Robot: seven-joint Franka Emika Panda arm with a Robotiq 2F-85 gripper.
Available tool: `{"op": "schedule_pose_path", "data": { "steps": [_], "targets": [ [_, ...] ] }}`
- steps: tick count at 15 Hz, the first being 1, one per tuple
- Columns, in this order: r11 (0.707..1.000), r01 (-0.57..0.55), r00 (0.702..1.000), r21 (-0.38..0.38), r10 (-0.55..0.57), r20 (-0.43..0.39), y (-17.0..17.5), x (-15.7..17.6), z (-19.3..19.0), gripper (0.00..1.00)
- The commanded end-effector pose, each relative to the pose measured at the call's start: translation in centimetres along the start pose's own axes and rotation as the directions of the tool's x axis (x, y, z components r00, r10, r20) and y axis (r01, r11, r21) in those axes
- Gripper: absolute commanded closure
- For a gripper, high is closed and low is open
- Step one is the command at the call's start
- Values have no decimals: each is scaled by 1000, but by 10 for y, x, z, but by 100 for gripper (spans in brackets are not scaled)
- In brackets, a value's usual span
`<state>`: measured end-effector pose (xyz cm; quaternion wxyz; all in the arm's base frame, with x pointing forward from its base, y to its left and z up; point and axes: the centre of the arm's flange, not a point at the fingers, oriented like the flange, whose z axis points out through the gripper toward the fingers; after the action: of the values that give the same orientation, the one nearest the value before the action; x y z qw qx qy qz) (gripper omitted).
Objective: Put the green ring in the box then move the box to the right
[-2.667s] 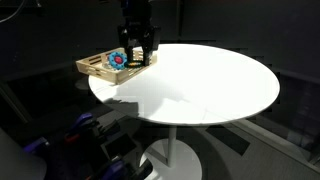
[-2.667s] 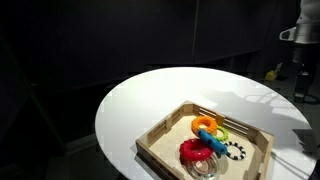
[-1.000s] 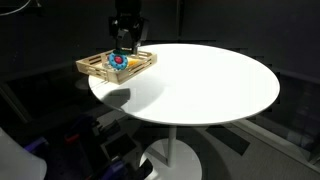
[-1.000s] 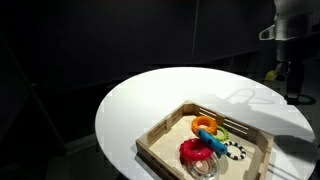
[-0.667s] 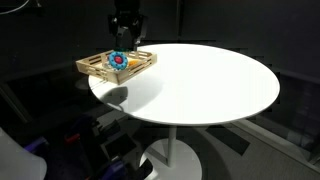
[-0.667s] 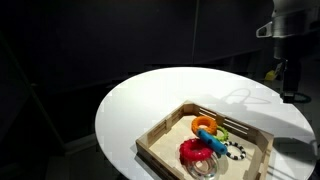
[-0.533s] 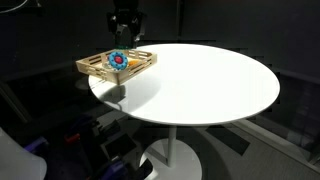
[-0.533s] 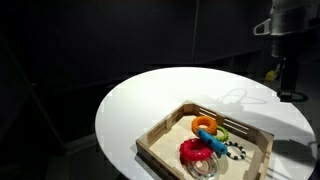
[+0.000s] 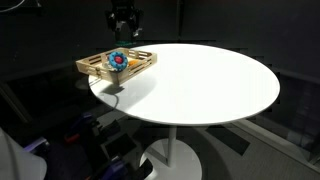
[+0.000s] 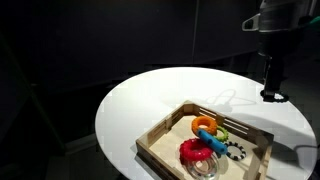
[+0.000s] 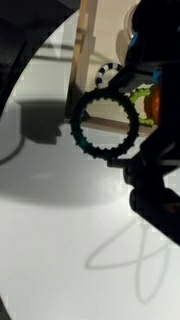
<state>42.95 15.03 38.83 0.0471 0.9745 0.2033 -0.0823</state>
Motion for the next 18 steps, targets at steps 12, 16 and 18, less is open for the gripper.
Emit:
{"op": "schedule_pose_path", "data": {
  "steps": [12, 16, 18],
  "targets": [
    [994, 105, 994, -5, -105, -18, -65, 80, 42, 58],
    [993, 122, 993, 3, -122, 3, -72, 87, 54, 58],
    [992, 130, 991, 3, -130, 21, -75, 89, 59, 30]
  ]
}}
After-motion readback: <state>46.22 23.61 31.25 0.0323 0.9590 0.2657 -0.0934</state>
